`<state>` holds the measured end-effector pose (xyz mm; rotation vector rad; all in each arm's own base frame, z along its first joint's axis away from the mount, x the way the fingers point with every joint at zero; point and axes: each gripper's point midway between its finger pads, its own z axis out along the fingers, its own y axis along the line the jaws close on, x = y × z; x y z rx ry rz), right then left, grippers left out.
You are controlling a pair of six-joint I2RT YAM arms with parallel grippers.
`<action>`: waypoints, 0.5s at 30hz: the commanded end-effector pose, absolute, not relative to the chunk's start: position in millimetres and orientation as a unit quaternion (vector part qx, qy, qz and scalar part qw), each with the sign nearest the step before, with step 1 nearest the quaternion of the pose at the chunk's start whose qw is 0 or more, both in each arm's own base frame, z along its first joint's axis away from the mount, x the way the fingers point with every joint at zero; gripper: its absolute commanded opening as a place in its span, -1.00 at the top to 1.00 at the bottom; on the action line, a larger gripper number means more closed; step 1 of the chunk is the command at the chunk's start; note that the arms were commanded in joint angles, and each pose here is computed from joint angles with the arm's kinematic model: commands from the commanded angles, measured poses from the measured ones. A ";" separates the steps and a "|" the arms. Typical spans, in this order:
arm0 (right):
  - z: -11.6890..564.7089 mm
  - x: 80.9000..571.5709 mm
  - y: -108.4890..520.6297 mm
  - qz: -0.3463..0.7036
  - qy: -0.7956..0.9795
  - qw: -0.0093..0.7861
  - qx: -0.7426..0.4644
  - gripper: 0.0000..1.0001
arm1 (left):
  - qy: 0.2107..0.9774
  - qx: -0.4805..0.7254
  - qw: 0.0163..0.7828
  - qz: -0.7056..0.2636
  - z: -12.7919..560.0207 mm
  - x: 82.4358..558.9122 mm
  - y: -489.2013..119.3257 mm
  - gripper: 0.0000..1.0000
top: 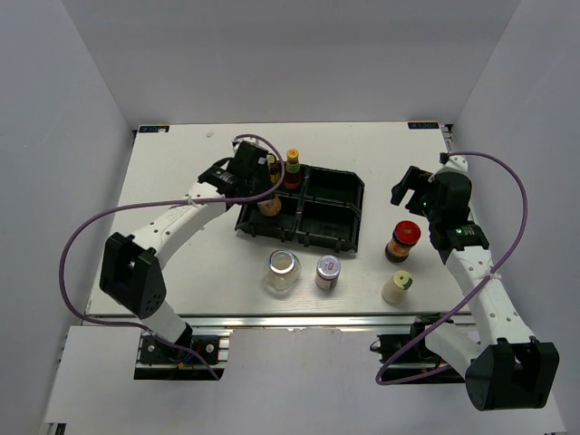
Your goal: Organize the condiment bottles
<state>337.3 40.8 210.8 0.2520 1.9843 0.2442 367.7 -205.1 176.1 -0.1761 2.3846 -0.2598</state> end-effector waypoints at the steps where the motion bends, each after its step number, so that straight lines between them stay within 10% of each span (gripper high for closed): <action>1: 228.1 341.4 37.3 0.098 0.818 0.557 0.104 -0.79 | 0.914 -0.051 0.387 -0.108 195.8 373.0 -219.4 1.00; 15: 219.6 341.4 45.4 0.112 0.833 0.534 0.096 -0.79 | 0.943 0.010 0.328 -0.057 138.3 374.6 -252.4 0.75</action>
